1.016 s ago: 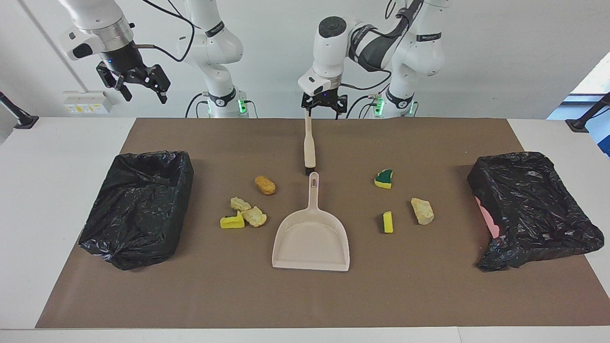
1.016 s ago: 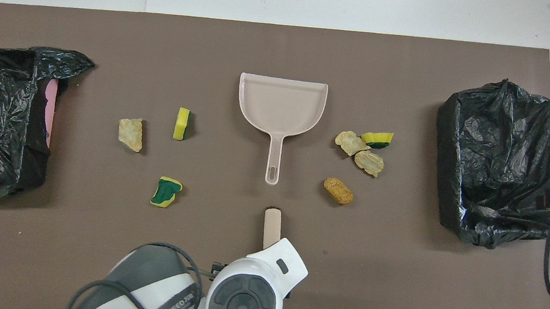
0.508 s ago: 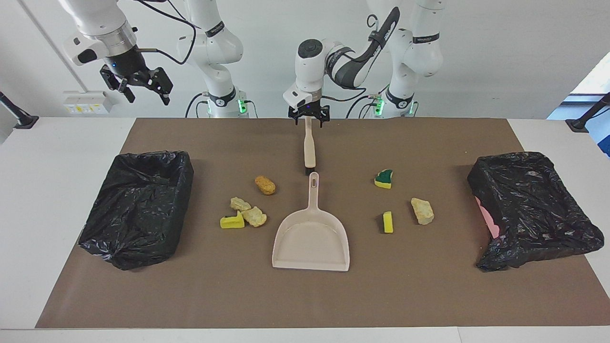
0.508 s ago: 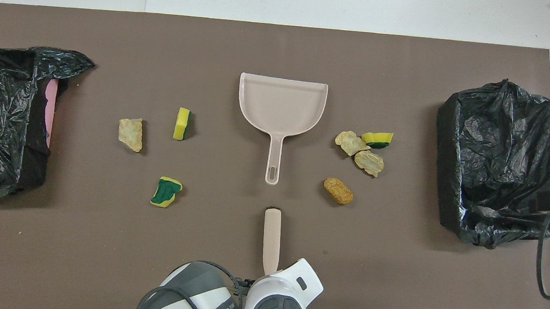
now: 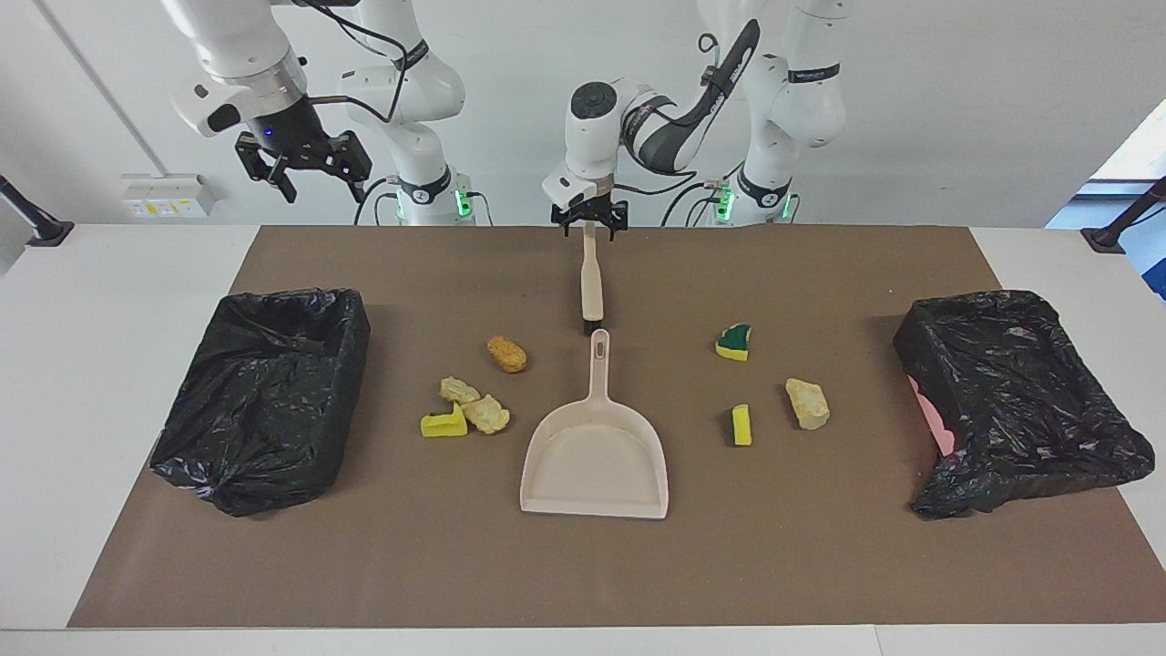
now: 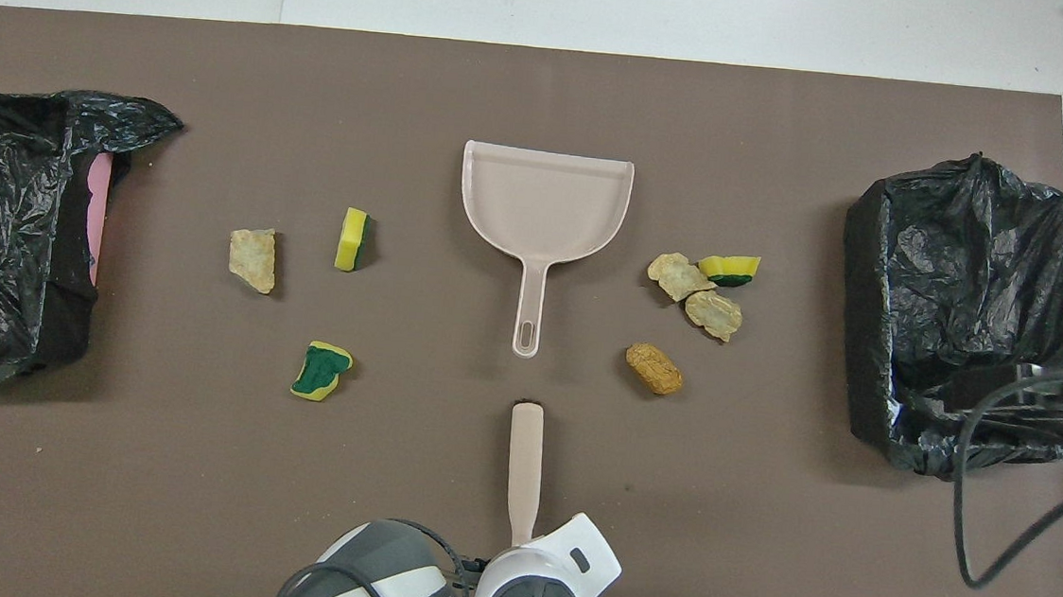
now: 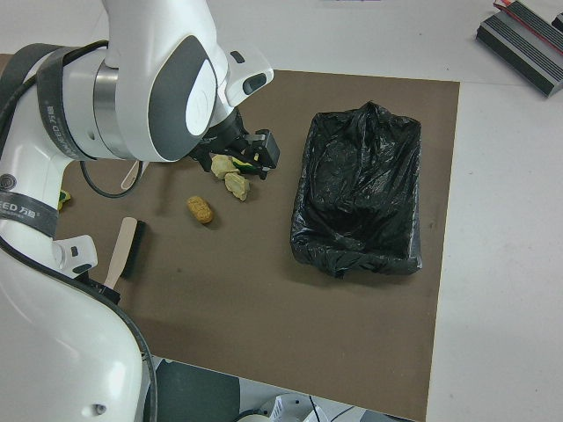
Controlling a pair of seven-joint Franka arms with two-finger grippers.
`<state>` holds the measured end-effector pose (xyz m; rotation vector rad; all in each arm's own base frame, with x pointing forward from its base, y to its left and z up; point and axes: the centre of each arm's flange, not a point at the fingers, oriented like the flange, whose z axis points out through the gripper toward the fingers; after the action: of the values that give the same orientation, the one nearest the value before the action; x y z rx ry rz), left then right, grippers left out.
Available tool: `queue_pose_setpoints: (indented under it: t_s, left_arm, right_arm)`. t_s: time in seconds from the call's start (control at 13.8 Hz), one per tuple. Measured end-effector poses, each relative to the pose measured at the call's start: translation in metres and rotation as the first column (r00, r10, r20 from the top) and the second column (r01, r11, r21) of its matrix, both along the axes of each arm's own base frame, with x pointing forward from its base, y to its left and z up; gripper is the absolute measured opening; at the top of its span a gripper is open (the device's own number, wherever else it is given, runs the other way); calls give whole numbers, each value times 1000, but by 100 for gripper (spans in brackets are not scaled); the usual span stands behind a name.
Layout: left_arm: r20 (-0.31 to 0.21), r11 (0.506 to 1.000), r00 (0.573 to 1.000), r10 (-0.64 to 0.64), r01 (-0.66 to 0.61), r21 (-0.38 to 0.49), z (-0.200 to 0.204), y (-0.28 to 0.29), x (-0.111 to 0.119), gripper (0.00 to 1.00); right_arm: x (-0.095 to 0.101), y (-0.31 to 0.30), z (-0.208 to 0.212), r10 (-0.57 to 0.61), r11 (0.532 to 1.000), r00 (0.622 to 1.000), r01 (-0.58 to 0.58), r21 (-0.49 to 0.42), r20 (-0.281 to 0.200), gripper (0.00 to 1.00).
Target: Sweep and dump trash in bin
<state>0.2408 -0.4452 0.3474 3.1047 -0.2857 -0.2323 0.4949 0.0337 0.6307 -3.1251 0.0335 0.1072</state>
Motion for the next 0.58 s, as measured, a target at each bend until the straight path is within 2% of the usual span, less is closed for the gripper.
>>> queue_pose_setpoints:
  t_s: [0.07, 0.15, 0.36, 0.51, 0.58]
  left_arm:
    - [-4, 1000, 1000, 12, -12, 1, -1, 0, 0, 93]
    - [-9, 999, 999, 33, -33, 1, -1, 0, 0, 92]
    - [-12, 998, 998, 55, -55, 5, -1, 0, 0, 56]
    - [-18, 998, 998, 55, -55, 13, -2, 1, -1, 32]
    - [-30, 998, 998, 53, -52, 31, -3, 3, -3, 26]
  right_arm:
    - [9, 12, -9, -1, 1000, 1000, 1, -1, 16, 100]
    - [22, 19, -23, 0, 1000, 1000, 0, -2, 29, 100]
    - [57, 29, -68, 3, 1000, 999, -3, -6, 34, 100]
    - [69, 30, -86, 3, 1000, 1000, -3, -8, 27, 100]
    - [71, 31, -91, 3, 1000, 1000, -3, -9, 23, 100]
